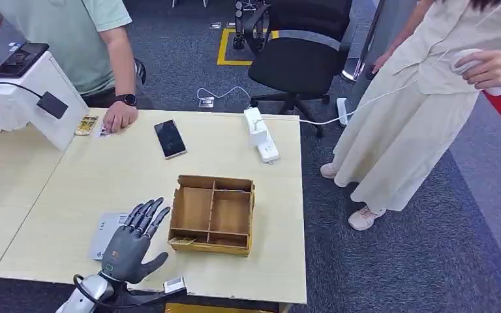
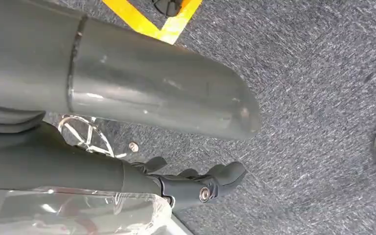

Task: Pass the card to the sensor for recognition and then transmit it.

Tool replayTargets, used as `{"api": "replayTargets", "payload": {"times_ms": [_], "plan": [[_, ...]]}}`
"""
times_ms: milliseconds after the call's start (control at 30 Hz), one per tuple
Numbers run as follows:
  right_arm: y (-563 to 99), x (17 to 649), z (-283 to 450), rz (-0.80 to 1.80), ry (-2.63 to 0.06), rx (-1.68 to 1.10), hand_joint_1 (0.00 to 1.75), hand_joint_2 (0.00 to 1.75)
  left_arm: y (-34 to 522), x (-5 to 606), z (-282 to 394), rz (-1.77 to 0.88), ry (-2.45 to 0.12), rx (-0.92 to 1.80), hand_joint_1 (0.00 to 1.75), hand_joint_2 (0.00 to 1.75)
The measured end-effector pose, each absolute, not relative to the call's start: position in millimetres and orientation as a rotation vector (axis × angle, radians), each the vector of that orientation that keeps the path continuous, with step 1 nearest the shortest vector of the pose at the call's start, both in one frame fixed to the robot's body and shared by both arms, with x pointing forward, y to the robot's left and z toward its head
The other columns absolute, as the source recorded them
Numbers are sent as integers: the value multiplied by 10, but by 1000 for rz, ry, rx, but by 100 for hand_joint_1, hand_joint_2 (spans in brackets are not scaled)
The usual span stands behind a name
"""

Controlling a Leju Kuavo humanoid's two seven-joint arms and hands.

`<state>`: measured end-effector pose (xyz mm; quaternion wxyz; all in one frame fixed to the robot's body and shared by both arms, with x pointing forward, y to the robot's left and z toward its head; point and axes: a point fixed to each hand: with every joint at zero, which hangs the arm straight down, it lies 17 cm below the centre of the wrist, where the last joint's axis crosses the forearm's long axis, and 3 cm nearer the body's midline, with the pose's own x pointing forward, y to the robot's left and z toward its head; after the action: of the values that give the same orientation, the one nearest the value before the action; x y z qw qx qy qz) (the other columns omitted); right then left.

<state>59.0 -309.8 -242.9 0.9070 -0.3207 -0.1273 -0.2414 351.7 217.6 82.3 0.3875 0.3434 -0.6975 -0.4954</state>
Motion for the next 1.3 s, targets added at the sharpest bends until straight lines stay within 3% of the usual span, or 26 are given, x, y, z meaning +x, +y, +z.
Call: {"api": "replayTargets", "payload": {"times_ms": [700, 733, 767, 800, 1300], "plan": [[-3125, 552, -2432, -526, -252, -666, 0, 0, 2426, 3227, 599, -1289, -1681, 810, 0, 175], [-3126, 551, -2431, -528, -251, -667, 0, 0, 2424, 3218, 589, -1286, -1678, 806, 0, 0], [-3128, 555, -2430, -528, -251, -668, 0, 0, 2415, 3208, 576, -1286, -1675, 801, 0, 0], [-3127, 559, -2429, -529, -252, -668, 0, 0, 2396, 3197, 573, -1288, -1677, 795, 0, 175], [-3121, 562, -2428, -531, -251, -668, 0, 0, 2145, 3108, 637, -1309, -1732, 738, 0, 175]]}}
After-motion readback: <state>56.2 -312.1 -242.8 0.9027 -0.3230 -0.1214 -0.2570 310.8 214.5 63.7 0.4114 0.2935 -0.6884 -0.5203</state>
